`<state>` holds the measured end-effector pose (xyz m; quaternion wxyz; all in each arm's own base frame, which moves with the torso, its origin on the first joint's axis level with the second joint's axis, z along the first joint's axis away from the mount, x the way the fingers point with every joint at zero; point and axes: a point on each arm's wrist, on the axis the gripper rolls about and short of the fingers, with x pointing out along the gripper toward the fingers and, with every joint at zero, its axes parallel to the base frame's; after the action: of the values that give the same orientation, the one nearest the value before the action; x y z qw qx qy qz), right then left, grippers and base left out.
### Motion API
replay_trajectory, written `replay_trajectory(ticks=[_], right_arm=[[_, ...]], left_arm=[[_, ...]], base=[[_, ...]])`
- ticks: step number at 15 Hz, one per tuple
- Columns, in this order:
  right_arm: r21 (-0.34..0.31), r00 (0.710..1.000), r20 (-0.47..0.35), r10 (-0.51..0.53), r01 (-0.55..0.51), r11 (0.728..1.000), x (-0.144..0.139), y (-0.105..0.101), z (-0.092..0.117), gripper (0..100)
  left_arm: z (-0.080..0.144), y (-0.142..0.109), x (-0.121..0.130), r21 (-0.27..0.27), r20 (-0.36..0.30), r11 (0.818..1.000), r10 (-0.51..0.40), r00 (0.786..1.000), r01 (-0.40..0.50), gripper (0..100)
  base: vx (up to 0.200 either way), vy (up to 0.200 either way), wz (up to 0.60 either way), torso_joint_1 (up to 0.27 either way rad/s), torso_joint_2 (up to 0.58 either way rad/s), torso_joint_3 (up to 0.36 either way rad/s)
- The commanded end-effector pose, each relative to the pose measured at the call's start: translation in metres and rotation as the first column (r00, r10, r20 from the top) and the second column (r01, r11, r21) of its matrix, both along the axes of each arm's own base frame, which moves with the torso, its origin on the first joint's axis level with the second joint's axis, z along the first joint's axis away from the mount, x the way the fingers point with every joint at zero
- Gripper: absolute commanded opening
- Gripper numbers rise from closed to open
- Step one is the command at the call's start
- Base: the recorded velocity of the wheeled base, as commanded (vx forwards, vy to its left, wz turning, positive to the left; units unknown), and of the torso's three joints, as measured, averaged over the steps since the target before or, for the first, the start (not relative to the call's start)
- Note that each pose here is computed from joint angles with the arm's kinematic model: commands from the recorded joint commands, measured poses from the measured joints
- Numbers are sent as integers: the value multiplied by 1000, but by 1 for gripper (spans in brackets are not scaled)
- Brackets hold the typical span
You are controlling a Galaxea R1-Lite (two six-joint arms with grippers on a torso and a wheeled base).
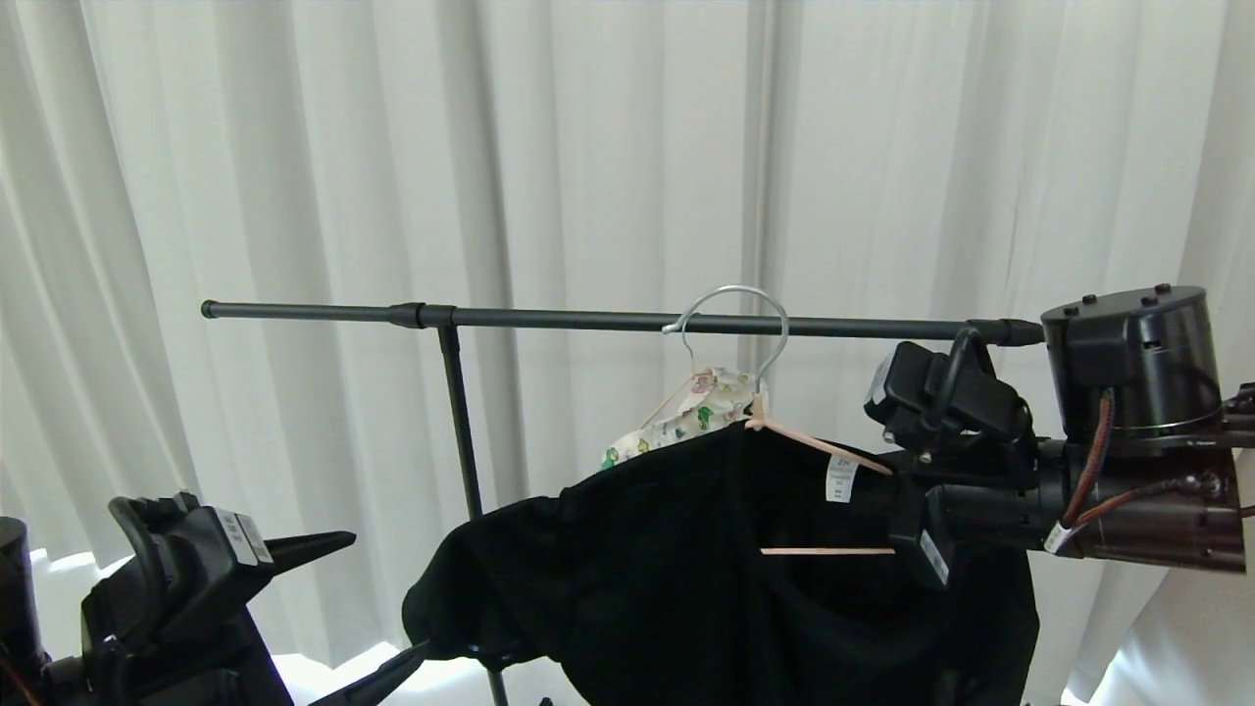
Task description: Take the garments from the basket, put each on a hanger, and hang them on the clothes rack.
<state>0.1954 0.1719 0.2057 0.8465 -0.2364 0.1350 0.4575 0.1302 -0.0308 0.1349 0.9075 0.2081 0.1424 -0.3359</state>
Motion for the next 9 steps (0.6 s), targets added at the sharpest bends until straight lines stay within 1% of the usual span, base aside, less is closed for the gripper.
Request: replay_trajectory(ticks=[1,2,4,5,8,9], right_arm=[[13,999,20,37,-37,999,-9,4,6,0],[13,998,23,56,-56,998,-13,7,6,0],[18,998,29,62,-62,998,-14,9,7,0],[28,997,38,61,-62,998,-13,9,8,0],[32,997,41,59,-60,998,-13,9,8,0],[31,998,47,41,-42,999,-13,7,9,0]], left_arm=[[-9,0,7,10,-59,1000,6,998,-5,100],[-13,-1,12,13,-90,1000,7,996,-5,100],[-14,-1,13,15,-97,1000,7,995,-5,100],[-14,-1,13,15,-97,1000,7,995,-5,0],[-15,0,14,17,-108,1000,21,994,-19,0],[-18,9,19,8,-139,996,94,986,-94,0]], base=[[0,0,0,0,0,0],[0,0,0,0,0,0],[0,0,0,0,0,0],[0,0,0,0,0,0],[0,0,0,0,0,0],[0,0,0,0,0,0]])
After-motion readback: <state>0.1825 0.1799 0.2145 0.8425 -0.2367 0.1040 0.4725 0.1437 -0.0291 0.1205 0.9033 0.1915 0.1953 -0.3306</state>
